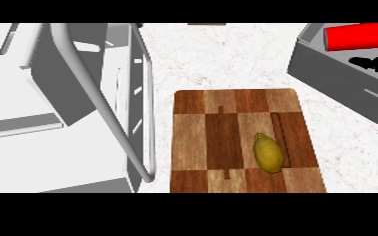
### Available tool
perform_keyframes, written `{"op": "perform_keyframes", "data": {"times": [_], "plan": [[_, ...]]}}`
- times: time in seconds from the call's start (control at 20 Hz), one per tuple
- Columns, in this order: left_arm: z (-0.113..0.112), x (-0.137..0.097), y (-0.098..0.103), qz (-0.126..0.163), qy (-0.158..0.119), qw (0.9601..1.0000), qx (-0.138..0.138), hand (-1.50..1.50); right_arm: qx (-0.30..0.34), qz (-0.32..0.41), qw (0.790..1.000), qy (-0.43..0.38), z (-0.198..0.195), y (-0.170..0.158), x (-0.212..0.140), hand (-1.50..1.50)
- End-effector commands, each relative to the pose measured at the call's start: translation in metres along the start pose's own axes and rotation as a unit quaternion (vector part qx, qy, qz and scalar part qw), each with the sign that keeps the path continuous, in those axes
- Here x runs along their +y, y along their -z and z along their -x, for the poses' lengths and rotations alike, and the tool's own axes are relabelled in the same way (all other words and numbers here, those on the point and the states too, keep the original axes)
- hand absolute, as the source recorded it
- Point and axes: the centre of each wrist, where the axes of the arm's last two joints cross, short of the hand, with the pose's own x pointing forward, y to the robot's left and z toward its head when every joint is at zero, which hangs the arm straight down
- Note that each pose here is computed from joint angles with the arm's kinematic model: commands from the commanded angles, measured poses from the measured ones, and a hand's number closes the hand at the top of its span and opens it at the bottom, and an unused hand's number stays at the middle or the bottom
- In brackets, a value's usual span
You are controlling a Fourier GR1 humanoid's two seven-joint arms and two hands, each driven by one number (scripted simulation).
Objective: Pick the can from the cutting board and place it in the cardboard box
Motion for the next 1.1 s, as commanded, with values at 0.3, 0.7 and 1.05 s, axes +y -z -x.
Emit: {"op": "perform_keyframes", "data": {"times": [0.3, 0.7, 1.05], "plan": [[-0.074, -0.022, 0.041, 0.016, 0.052, 0.9870, -0.151, 0.00, 0.019, -0.017, 0.998, 0.061, 0.008, 0.023, 0.033, -1.50], [-0.066, -0.025, 0.025, 0.007, 0.048, 0.9918, -0.118, 0.00, -0.032, 0.086, 0.982, 0.163, 0.010, 0.025, 0.022, -1.50], [-0.064, -0.024, 0.017, -0.007, 0.042, 0.9949, -0.091, 0.00, -0.045, 0.124, 0.965, 0.225, 0.019, 0.007, -0.007, -1.50]]}}
